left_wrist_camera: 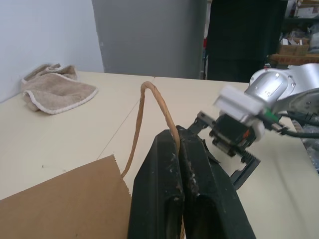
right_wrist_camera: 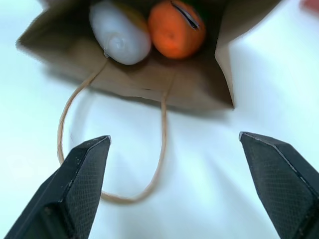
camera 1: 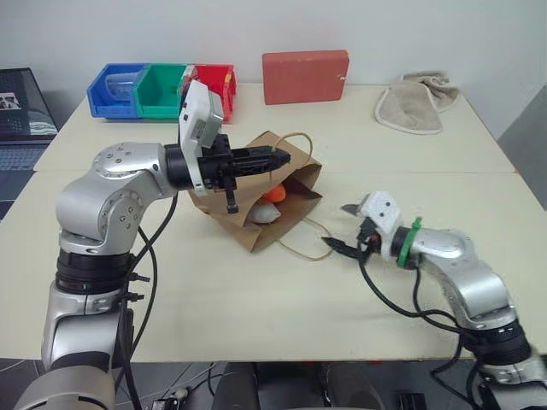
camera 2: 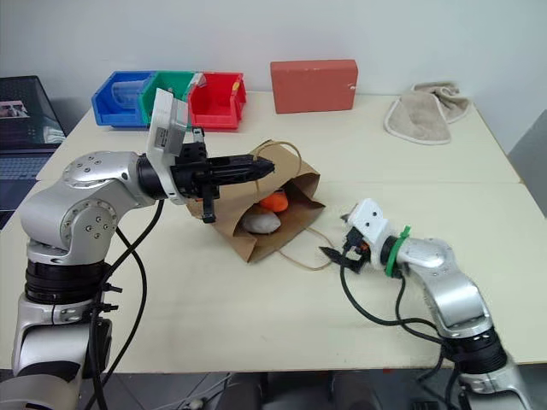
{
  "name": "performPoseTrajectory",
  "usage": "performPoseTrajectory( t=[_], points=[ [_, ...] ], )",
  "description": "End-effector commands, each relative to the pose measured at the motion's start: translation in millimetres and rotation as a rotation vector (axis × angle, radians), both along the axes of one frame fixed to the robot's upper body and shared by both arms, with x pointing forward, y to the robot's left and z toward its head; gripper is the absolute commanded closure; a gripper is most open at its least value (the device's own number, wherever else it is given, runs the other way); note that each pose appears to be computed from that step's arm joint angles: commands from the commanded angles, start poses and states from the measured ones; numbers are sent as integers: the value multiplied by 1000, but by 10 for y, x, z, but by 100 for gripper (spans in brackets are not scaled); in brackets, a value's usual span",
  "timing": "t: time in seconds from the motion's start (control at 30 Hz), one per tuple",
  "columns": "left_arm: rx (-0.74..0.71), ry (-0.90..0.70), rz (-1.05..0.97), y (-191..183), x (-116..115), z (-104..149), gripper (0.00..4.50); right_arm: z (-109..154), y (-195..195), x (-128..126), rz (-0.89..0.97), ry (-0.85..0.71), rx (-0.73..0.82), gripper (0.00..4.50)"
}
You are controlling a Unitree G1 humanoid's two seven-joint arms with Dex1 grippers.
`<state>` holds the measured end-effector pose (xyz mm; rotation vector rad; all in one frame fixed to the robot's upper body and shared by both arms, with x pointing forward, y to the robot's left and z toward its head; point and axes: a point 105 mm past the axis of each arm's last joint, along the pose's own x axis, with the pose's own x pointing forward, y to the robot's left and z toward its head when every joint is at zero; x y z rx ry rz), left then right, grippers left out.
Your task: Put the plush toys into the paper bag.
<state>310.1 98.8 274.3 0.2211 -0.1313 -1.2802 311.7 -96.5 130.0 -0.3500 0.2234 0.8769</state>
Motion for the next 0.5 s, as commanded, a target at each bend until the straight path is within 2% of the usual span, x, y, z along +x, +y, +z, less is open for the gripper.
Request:
performPoseTrajectory(
  t=[0.03, 0.1, 0.2, 0.5],
  points=[
    [3, -65, -16, -28, -52, 119, 450, -95, -5, 72, -68, 72, 26, 18],
    [3, -66, -15, -27, -52, 120, 450, -131, 15, 104, -82, 94, 33, 18],
    [7, -70, -12, -11, -62, 122, 450, -200, 41, 163, -95, 142, 33, 74],
    [7, -75, 5, 24, -60, 119, 450, -163, 102, 176, -74, 192, 84, 397]
  ],
)
